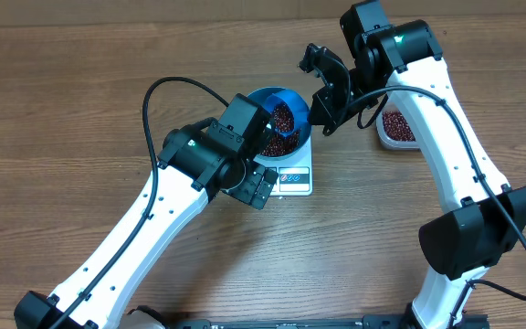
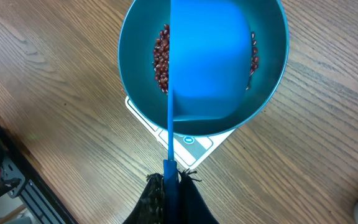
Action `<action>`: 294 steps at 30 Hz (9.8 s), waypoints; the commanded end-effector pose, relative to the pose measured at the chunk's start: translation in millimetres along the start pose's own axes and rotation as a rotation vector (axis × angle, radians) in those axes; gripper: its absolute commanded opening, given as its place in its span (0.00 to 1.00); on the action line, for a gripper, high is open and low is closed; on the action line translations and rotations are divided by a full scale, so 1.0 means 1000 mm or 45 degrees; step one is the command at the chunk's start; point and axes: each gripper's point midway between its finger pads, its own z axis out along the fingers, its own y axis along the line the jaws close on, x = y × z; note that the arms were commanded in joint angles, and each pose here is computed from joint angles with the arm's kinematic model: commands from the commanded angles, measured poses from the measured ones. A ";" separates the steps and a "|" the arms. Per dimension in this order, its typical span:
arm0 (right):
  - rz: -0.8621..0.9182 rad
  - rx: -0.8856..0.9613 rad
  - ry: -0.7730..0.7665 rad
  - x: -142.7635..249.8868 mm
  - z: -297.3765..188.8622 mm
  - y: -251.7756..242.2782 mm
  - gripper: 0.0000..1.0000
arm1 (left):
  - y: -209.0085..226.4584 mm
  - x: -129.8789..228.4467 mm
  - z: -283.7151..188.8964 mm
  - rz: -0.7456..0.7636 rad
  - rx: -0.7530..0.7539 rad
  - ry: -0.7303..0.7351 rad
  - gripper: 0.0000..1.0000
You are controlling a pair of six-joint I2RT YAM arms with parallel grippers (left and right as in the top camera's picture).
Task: Scoop item into bowl and weigh 150g on scale
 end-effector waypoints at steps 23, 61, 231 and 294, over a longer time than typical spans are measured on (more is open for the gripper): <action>0.008 -0.039 -0.130 -0.009 -0.032 0.006 0.04 | 0.000 -0.001 0.001 -0.026 0.005 0.002 0.99; -0.053 -0.045 -0.091 -0.001 -0.031 0.009 0.04 | 0.000 -0.001 0.001 -0.026 0.005 0.002 0.99; 1.272 0.211 -0.084 0.215 0.000 -0.072 1.00 | 0.000 -0.001 0.001 -0.026 0.005 0.001 1.00; 0.503 0.350 -0.296 0.130 -0.068 0.005 1.00 | 0.013 0.010 -0.098 -0.070 0.042 -0.405 1.00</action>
